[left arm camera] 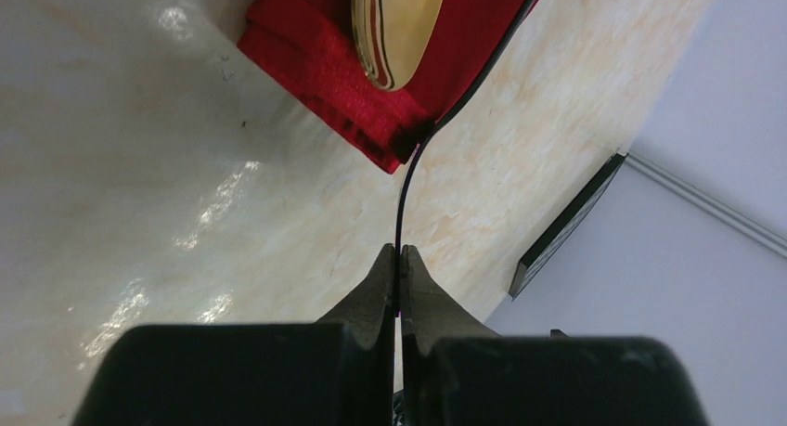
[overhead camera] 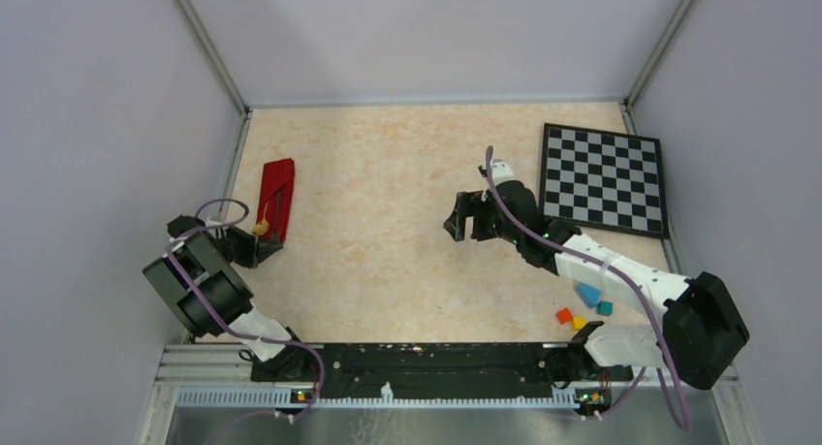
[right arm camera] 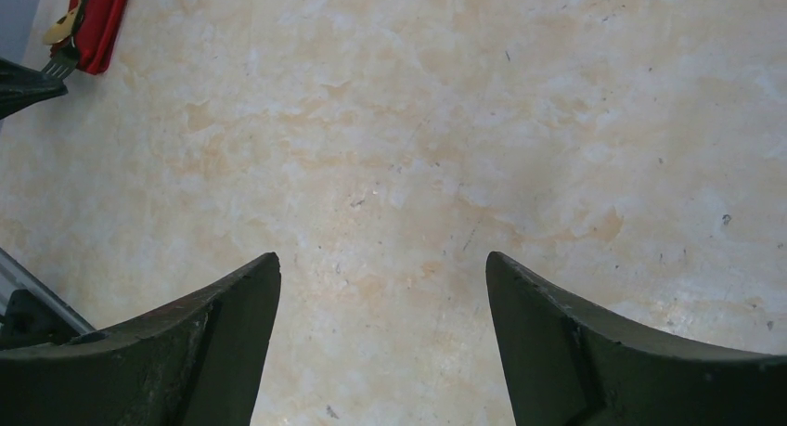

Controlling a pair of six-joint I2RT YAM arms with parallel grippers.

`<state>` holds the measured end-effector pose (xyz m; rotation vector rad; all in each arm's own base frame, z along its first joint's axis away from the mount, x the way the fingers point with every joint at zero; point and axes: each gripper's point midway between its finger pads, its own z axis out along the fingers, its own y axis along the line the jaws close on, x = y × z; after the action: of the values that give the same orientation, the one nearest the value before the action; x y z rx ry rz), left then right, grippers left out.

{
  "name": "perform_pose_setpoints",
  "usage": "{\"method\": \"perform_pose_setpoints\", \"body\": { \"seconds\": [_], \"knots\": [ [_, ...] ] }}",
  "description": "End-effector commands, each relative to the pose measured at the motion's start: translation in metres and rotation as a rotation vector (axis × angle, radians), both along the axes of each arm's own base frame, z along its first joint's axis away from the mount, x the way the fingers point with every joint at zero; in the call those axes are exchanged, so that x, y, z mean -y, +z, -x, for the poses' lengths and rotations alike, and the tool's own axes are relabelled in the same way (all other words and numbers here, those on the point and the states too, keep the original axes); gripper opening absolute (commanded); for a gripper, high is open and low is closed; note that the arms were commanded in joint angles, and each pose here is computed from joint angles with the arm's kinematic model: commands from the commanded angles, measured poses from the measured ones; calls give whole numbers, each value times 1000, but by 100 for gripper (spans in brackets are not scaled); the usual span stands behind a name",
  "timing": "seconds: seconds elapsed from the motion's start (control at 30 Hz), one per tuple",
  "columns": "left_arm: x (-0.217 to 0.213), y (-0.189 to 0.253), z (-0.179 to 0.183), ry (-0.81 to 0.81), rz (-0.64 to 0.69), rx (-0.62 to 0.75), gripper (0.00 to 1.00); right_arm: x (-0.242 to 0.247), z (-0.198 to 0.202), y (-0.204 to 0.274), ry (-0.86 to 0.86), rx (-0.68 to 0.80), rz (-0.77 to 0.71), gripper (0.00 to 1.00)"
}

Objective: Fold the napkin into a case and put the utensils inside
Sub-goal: Insert the fork into the folded napkin.

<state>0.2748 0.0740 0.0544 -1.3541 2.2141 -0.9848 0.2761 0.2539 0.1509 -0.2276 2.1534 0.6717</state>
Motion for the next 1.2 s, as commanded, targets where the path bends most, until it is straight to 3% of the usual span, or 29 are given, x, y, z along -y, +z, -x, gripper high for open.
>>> {"method": "perform_pose_setpoints", "body": {
  "seconds": [0.0,1.17],
  "knots": [
    [-15,11,-19,-5,-19,77,0,-1,-8,2,-6,28,-6,80],
    [-20,2,-51,-56,39,100,0,-2,-7,-1,0,23,-13,78]
  ]
}}
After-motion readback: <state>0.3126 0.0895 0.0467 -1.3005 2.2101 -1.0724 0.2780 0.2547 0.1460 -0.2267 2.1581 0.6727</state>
